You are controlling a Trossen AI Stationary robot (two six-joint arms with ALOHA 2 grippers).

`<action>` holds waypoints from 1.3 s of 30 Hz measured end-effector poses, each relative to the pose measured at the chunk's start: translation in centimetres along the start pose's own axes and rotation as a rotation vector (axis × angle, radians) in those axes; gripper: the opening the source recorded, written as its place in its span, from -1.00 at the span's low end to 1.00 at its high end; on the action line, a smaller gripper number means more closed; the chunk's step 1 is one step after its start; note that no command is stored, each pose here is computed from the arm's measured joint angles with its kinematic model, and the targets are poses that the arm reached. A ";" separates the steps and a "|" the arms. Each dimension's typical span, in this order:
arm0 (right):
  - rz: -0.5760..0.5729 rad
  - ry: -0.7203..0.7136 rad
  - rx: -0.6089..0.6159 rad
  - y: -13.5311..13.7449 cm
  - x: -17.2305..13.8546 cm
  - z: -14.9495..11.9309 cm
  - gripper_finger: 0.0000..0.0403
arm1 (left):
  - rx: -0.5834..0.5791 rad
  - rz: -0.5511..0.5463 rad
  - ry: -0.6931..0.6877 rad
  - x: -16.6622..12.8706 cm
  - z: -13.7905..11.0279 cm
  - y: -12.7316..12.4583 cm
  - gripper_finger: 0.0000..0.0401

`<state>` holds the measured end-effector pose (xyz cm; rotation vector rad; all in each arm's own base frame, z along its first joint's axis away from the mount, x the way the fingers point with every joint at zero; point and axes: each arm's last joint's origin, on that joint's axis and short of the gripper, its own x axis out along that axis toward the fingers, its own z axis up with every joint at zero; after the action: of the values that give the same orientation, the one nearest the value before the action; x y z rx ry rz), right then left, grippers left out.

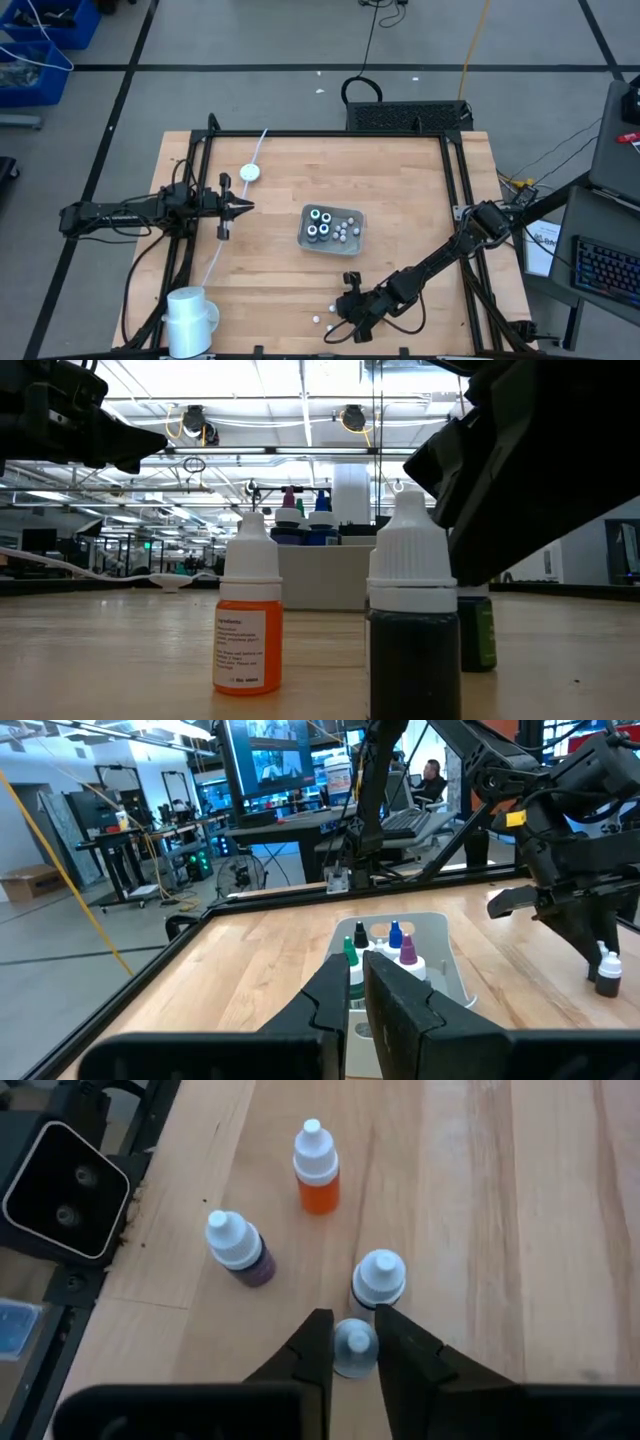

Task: Pick & Place food coloring
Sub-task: Put the small green food coloring bottle into the gray container

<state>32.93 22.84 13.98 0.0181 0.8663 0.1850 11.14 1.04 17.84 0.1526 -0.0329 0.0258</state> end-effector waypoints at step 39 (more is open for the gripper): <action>-0.045 -0.176 -0.105 -6.6 -10.7 1.6 -0.76 | 0.003 0.010 0.002 0.0 0.0 0.0 -0.79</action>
<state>28.39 14.62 22.49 -0.0820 0.6803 0.1836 11.14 1.07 17.85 0.1559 -0.0322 0.0362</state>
